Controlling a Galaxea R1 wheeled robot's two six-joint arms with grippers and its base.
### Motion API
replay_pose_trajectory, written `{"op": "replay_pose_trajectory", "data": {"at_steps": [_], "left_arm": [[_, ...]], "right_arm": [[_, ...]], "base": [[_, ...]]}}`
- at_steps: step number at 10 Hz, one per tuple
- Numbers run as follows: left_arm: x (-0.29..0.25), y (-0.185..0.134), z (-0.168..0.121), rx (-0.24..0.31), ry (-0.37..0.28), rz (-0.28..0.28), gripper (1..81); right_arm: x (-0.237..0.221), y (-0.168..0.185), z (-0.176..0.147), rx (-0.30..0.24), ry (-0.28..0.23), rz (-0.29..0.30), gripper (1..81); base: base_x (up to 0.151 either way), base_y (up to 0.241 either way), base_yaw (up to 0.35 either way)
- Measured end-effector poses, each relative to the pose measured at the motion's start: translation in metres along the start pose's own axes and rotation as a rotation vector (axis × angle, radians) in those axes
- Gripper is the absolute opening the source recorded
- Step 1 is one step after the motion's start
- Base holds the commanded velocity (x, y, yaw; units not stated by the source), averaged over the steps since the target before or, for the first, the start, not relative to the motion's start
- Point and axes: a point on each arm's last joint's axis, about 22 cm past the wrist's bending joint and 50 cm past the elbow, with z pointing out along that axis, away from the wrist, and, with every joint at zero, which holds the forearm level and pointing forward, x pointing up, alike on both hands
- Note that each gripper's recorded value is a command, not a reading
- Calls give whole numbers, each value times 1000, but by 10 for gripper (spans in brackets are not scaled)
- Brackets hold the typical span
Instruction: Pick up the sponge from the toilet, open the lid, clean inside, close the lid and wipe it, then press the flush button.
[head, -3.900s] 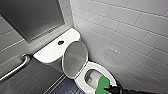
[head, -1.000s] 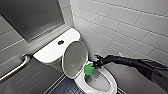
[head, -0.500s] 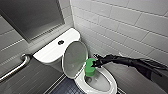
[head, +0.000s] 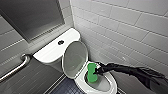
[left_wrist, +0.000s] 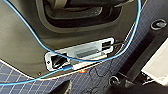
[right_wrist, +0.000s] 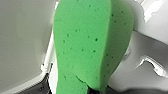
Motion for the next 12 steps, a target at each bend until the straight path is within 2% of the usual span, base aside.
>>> {"op": "replay_pose_trajectory", "data": {"at_steps": [3,6,12], "left_arm": [[-5,1,0,-2,-6,-4,811],[-5,1,0,-1,-6,-3,811],[-5,1,0,-1,-5,-2,811]], "right_arm": [[4,33,4,-31,55,45,10],[9,63,-14,-34,98,87,10],[-4,62,-38,61,139,159,10]], "base": [[0,0,0],[0,0,0],[0,0,0]]}}
